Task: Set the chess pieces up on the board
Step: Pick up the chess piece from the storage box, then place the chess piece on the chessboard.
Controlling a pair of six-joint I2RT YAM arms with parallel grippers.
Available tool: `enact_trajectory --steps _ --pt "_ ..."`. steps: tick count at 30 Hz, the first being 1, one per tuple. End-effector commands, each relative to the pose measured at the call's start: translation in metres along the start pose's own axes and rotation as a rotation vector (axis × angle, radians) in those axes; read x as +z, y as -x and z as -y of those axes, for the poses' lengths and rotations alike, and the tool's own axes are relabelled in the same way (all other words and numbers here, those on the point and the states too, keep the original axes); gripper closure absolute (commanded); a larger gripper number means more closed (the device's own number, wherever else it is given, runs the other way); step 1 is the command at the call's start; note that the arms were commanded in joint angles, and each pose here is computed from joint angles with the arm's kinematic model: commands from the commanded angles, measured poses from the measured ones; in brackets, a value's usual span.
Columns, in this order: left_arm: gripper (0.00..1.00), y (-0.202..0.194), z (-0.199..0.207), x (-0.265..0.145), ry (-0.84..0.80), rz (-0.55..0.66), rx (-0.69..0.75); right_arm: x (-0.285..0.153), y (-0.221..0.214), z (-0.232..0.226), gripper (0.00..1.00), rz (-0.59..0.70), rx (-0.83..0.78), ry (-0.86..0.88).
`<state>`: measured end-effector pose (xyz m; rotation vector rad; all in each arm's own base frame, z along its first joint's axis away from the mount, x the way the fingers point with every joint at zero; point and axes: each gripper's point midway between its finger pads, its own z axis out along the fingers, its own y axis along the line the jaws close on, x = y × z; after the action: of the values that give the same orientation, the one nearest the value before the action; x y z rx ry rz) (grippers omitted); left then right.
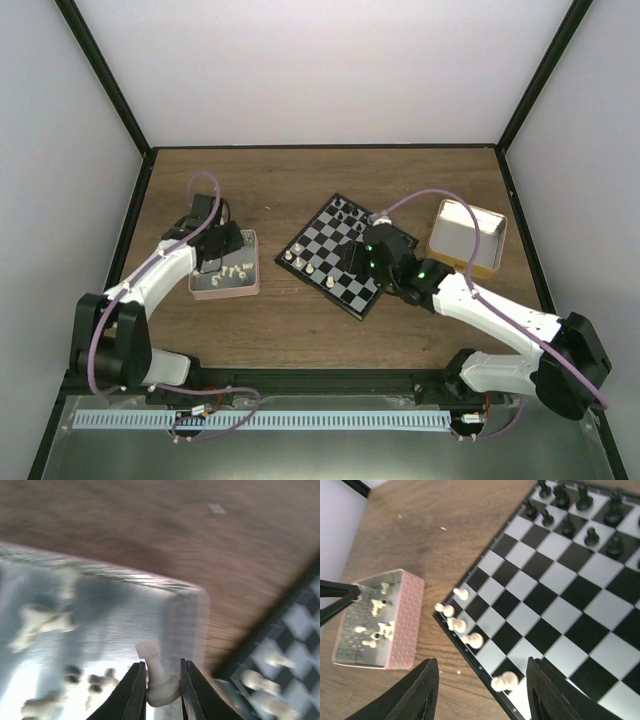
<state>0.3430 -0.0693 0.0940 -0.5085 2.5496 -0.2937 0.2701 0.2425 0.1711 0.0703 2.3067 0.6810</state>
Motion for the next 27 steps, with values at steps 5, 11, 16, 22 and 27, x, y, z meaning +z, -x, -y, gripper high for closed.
enact_trajectory --steps 5,11,16,22,27 --pt "0.92 -0.016 0.137 -0.069 -0.442 0.056 0.395 -0.04 0.072 -0.063 0.49 0.004 -0.011 0.408" --pt "0.92 -0.044 0.22 -0.153 -0.887 0.119 0.596 -0.069 0.104 -0.109 0.47 -0.014 0.026 0.645" --pt "0.91 -0.063 0.235 -0.208 -1.113 0.181 0.748 -0.078 0.101 -0.118 0.47 -0.04 -0.053 0.688" --pt "0.9 -0.078 0.23 -0.236 -1.198 0.264 0.922 -0.1 0.087 -0.139 0.47 -0.107 -0.193 0.832" --pt "0.89 -0.086 0.225 -0.244 -1.218 0.309 1.041 -0.115 0.081 -0.151 0.48 -0.139 -0.26 0.935"
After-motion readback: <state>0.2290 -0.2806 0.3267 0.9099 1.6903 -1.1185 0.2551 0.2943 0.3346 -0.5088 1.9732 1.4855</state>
